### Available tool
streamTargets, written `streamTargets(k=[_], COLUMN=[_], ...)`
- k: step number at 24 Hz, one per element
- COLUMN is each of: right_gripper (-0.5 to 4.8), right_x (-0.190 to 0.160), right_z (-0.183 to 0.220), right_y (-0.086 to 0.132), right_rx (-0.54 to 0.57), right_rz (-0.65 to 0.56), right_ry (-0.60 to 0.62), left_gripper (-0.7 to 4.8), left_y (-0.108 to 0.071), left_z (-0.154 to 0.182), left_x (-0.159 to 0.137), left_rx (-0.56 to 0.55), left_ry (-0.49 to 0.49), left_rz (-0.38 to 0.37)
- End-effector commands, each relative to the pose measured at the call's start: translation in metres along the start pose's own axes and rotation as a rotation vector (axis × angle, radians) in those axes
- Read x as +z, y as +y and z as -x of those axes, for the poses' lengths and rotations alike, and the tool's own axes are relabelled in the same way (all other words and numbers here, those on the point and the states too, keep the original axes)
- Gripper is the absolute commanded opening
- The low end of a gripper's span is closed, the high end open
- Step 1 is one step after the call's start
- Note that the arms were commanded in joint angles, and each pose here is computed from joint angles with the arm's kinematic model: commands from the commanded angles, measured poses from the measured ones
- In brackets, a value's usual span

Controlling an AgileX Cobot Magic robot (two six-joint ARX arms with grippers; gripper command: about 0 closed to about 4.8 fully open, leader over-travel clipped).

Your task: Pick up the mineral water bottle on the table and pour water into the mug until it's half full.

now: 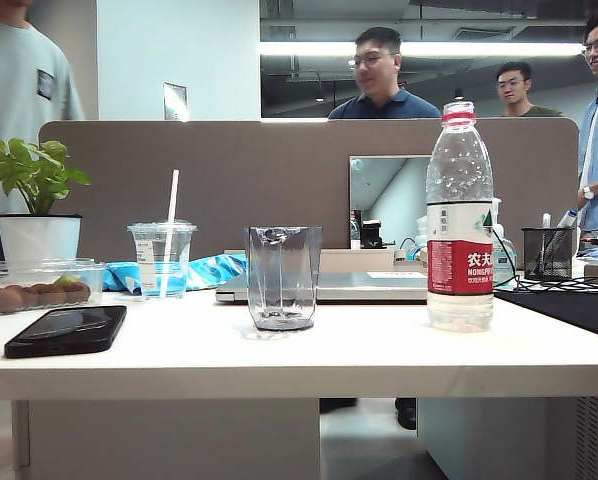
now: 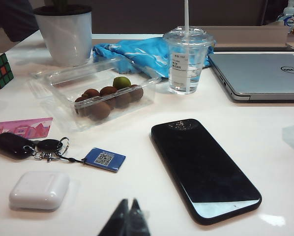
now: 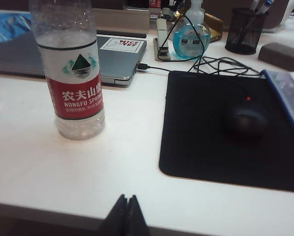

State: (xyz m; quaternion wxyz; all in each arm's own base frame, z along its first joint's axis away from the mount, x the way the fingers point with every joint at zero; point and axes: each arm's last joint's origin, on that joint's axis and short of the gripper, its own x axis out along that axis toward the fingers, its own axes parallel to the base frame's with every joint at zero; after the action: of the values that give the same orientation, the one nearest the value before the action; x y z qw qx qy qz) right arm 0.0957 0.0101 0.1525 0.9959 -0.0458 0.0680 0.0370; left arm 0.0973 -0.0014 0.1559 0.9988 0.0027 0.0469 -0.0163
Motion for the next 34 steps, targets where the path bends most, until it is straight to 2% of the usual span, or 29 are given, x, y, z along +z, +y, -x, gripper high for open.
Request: streamTargets(k=[1, 25, 29, 33, 34], right_gripper=[-0.05, -0.05, -0.06, -0.06, -0.06], right_x=[0.002, 0.004, 0.005, 0.011, 0.018], right_z=[0.0, 0.0, 0.0, 0.002, 0.005], right_y=[0.0, 0.0, 0.0, -0.001, -0.002], right_rx=[-0.01, -0.011, -0.01, -0.012, -0.014], right_rz=[0.05, 0.049, -0.012, -0.012, -0.014], right_ry=[-0.018, -0.038, -0.044, -0.061, -0.084], left_gripper=[-0.04, -0.04, -0.05, -0.05, -0.05], left_y=[0.0, 0.0, 0.0, 0.0, 0.0], left_z=[0.0, 0.0, 0.001, 0.005, 0.009], left_x=[0.002, 0.002, 0.006, 0.021, 0.032], left_rx=[-0.005, 0.002, 0.003, 0.002, 0.0], left_ry=[-0.015, -0.015, -0.04, -0.077, -0.111], left_rz=[0.003, 0.006, 0.006, 0.008, 0.034])
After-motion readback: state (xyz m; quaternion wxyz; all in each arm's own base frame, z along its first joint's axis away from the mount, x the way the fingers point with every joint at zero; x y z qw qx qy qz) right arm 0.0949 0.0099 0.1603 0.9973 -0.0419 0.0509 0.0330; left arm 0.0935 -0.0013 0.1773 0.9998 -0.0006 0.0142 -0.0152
